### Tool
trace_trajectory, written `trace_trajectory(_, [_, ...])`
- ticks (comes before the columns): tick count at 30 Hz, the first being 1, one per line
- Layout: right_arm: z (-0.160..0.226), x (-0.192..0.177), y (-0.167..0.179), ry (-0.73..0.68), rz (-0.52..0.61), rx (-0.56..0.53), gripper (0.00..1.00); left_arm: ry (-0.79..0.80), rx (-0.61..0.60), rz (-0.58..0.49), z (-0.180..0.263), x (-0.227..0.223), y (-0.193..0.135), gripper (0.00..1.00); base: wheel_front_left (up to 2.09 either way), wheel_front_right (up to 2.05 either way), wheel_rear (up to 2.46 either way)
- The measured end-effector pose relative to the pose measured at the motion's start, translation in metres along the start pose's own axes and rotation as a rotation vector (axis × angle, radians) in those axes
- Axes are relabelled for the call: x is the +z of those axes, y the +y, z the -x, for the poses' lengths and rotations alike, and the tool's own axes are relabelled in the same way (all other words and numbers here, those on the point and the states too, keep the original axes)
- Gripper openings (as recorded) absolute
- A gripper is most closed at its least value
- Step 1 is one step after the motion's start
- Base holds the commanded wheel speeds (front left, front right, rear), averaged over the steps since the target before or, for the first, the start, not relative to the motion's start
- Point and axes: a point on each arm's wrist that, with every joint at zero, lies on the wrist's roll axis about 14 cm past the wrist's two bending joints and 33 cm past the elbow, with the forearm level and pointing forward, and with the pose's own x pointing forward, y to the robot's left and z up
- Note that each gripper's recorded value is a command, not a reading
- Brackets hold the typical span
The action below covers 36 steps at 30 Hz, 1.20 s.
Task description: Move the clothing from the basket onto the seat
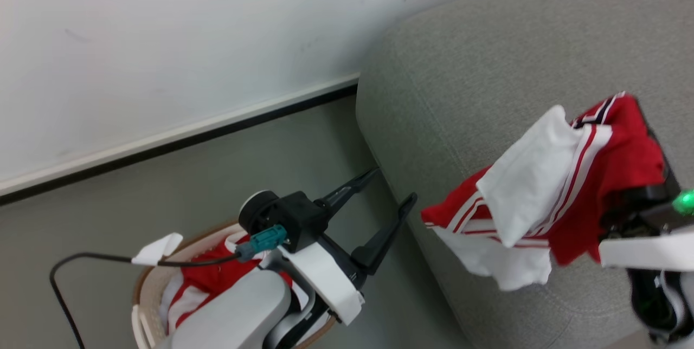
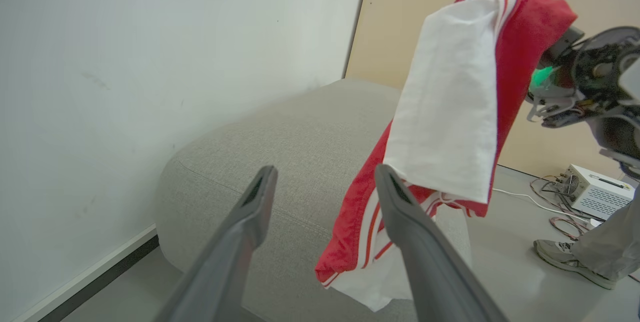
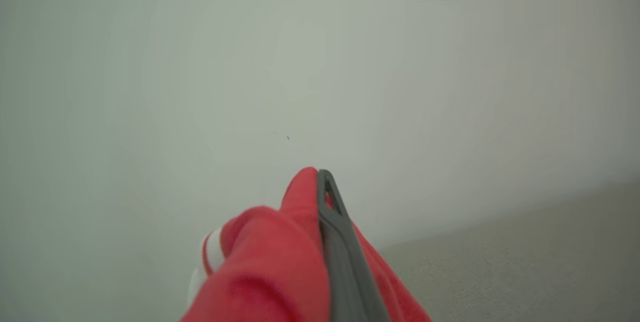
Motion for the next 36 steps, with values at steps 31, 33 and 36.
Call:
trace_trajectory(31, [-0.192,-0.163,-0.16,0.471,0.299,-0.246,0.0,0.167,0.242,0.136,0.08,-0.132,0.151,1.0,0.0,0.0,0.0])
trace_trajectory(33, [-0.176,-0.186,-0.172,0.579,0.288,-0.294,0.2,0.166,0.255,0.133,0.083,-0.131,0.154,1.0,0.0,0.0,0.0])
trace_trajectory(36, [-0.149,-0.208,-0.181,0.743,0.32,-0.323,0.42,0.162,0.265,0.12,0.083,-0.126,0.155,1.0,0.0,0.0,0.0])
